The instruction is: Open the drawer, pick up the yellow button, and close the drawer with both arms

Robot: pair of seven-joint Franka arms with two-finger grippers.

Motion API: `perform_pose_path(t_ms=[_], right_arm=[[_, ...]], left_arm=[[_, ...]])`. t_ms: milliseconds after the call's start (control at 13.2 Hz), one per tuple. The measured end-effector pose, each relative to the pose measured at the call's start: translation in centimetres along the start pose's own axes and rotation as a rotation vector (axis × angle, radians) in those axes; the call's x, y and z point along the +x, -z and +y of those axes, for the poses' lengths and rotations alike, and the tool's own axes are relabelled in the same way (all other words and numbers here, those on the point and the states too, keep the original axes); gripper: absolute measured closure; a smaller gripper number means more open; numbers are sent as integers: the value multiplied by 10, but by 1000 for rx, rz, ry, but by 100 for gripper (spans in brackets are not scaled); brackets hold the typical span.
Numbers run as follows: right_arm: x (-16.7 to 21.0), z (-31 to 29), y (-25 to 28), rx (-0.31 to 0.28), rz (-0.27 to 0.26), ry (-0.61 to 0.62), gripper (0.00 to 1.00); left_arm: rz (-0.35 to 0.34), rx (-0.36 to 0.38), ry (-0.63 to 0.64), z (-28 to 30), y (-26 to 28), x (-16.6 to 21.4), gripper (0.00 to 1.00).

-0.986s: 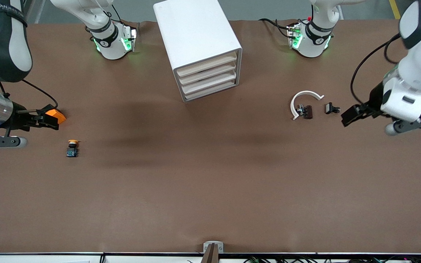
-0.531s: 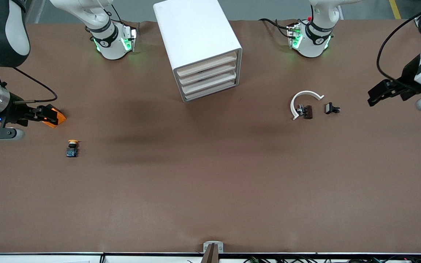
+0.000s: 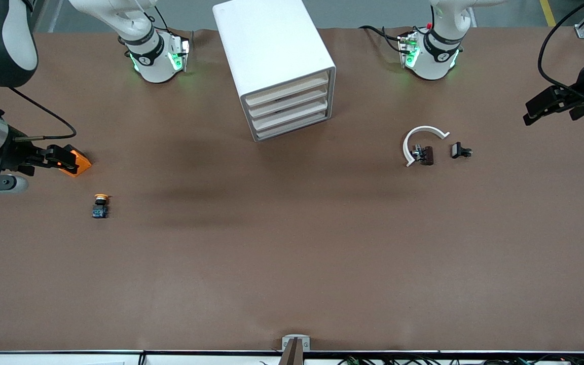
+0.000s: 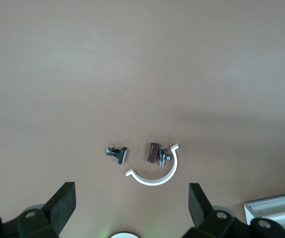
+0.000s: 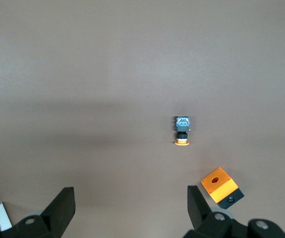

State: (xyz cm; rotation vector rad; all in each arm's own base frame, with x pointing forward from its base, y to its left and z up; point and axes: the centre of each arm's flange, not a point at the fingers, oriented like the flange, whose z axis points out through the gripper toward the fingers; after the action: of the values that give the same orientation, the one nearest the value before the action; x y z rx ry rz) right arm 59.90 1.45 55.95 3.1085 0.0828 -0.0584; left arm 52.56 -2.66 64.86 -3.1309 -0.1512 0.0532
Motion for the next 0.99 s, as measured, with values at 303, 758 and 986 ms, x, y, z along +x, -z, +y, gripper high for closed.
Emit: perform_pose_path(t_ms=[303,758,986], right_arm=[[0,-5,0,0,0,6,0],[-1,-4,-1,0,-11,5,0],[-8,-1,6,0,-17,0,0]], left_arm=[[-3,7,-17,5,5,-20,0],[-13,14,-41,18,0,-27,0],[-20,16,-46,21,-4,-27,0]])
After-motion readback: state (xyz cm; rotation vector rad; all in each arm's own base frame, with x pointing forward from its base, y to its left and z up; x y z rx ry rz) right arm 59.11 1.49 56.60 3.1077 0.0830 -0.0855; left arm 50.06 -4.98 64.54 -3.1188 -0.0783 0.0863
